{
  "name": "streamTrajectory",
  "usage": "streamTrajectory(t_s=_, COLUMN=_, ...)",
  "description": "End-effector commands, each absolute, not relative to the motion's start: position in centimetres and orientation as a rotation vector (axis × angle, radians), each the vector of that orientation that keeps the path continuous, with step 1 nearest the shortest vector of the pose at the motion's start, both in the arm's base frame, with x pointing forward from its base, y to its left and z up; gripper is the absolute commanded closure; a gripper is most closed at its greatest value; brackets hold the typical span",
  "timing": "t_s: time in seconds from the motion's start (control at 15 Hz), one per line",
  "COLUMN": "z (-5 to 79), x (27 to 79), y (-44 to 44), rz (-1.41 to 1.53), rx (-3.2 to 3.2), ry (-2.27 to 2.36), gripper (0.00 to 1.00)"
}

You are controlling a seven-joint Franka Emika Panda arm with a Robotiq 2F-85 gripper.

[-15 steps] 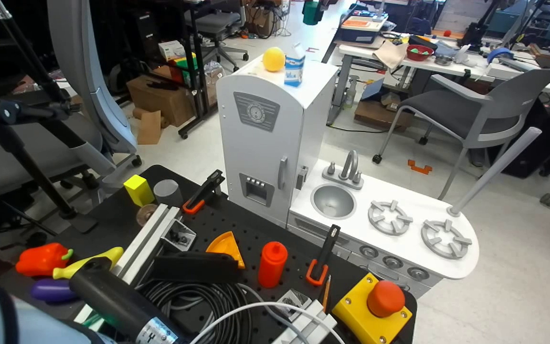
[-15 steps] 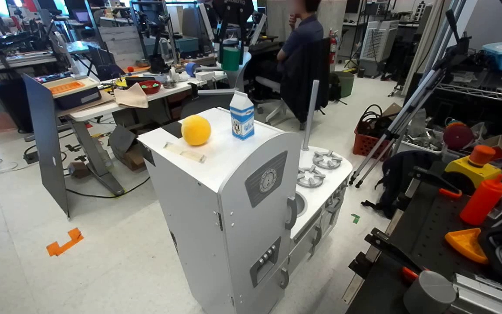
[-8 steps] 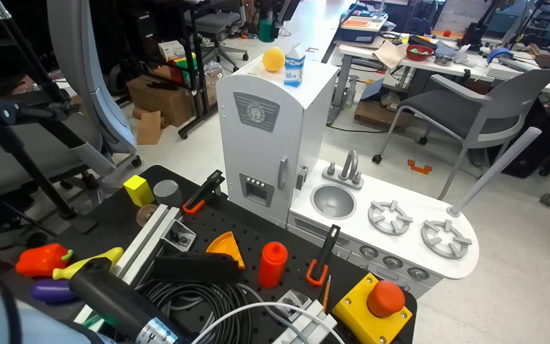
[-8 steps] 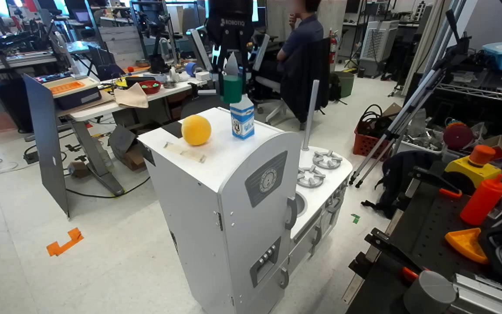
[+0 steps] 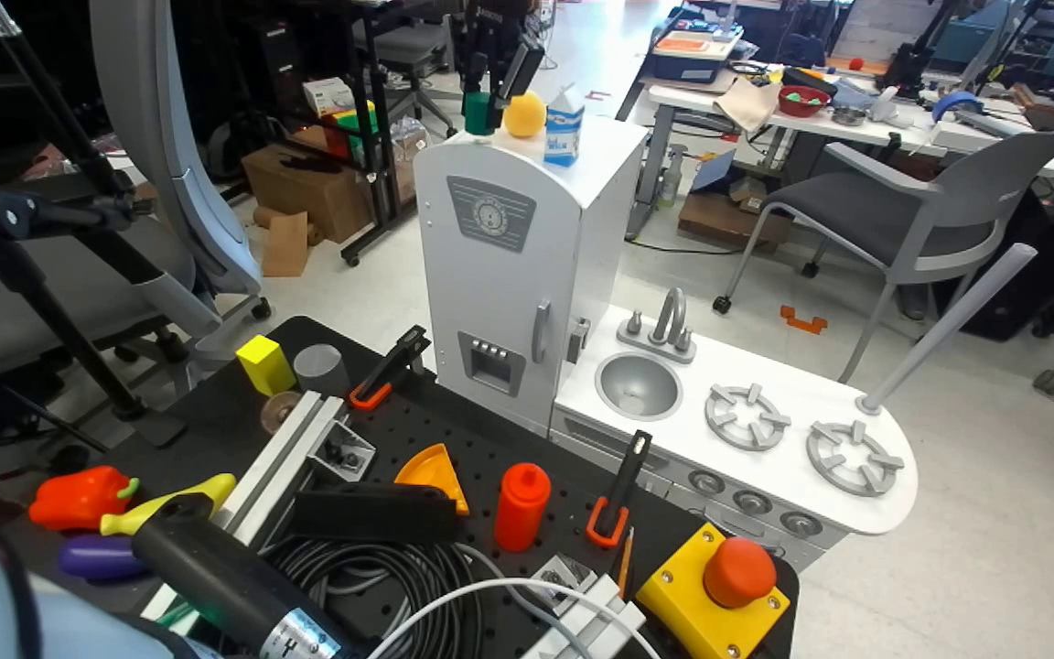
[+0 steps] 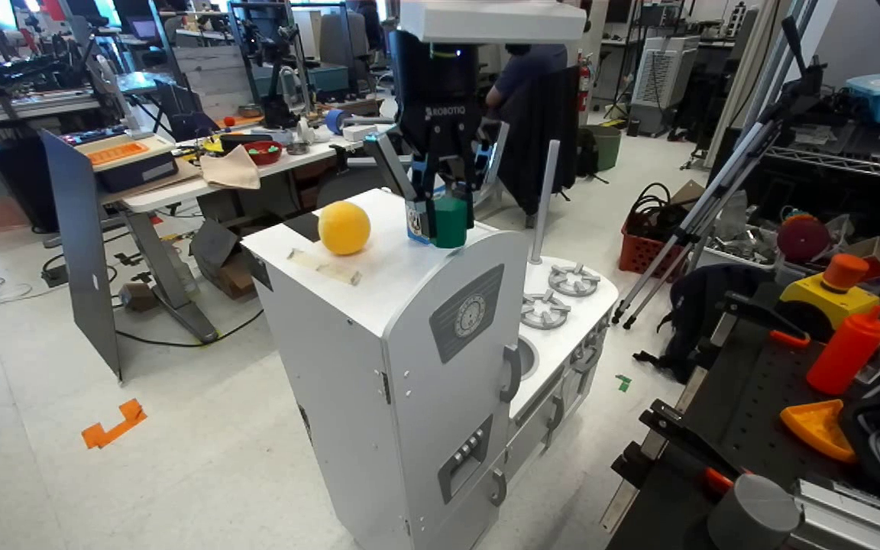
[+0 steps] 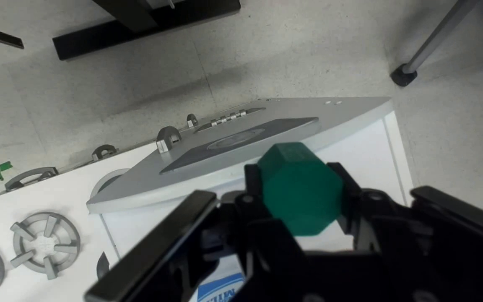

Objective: Move the green block closer to you

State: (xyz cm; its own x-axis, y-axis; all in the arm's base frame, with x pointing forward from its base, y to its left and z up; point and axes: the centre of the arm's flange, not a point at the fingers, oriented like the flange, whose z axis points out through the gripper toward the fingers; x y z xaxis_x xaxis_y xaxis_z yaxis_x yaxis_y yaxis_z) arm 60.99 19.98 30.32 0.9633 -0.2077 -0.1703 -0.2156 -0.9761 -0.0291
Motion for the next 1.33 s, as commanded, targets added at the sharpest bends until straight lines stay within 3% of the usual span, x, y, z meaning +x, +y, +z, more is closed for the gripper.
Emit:
streamTrajectory(t_s=0.0, z=29.2, x=60.8, y=19.0, rz=0.197, rx=-3.086, ry=0.336, gripper=0.83)
streamTrajectory(t_s=0.6, z=29.6, x=63.1, y=19.9, rz=0.018, rx=-3.122, ry=0.303, gripper=0.83)
streamTrajectory(t_s=1.27, z=28.2, x=63.5, y=19.4, rz=0.043, rx=-3.104, ry=0.226, gripper=0.83)
